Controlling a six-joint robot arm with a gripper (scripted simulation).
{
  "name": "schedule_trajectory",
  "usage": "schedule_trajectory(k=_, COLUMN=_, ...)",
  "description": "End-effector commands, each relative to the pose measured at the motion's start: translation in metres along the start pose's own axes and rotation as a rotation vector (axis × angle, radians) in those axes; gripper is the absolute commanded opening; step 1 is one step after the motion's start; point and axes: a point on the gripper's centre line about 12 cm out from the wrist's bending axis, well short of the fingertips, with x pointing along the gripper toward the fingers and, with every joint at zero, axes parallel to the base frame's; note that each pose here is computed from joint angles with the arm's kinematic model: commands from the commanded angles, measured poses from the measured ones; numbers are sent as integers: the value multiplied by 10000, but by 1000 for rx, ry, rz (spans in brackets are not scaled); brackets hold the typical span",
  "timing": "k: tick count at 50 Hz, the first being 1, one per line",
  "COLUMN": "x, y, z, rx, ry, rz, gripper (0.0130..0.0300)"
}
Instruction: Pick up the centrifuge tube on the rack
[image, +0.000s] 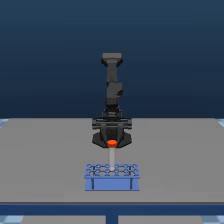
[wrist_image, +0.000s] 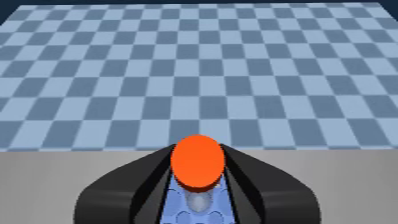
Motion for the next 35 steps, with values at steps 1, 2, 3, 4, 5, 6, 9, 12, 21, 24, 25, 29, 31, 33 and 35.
schedule_trajectory(k=1, x=-5, y=0, z=8, rx=-7, ry=0, rz=0, gripper=130)
schedule_trajectory(k=2, x=-7, y=1, z=12, rx=-7, ry=0, rz=0, gripper=130)
schedule_trajectory(k=3, x=-7, y=1, z=12, rx=-7, ry=0, rz=0, gripper=130)
schedule_trajectory(k=4, x=-9, y=1, z=16, rx=-7, ry=0, rz=1, gripper=130)
schedule_trajectory(k=5, x=-9, y=1, z=16, rx=-7, ry=0, rz=1, gripper=130)
schedule_trajectory(k=6, x=-9, y=1, z=16, rx=-7, ry=0, rz=1, gripper=130)
schedule_trajectory(k=9, x=-15, y=1, z=26, rx=-7, ry=0, rz=1, gripper=130)
schedule_trajectory(k=12, x=-19, y=1, z=32, rx=-7, ry=0, rz=0, gripper=130)
schedule_trajectory(k=21, x=-31, y=0, z=54, rx=-7, ry=0, rz=0, gripper=130)
schedule_trajectory(k=24, x=-42, y=0, z=73, rx=-7, ry=0, rz=0, gripper=130)
schedule_trajectory(k=25, x=-42, y=0, z=73, rx=-7, ry=0, rz=0, gripper=130)
schedule_trajectory(k=29, x=-58, y=1, z=100, rx=-7, ry=0, rz=0, gripper=130)
schedule_trajectory(k=31, x=-58, y=1, z=100, rx=-7, ry=0, rz=0, gripper=130)
schedule_trajectory(k=33, x=-68, y=1, z=118, rx=-7, ry=0, rz=0, gripper=130)
schedule_trajectory(k=35, x=-81, y=1, z=140, rx=-7, ry=0, rz=0, gripper=130)
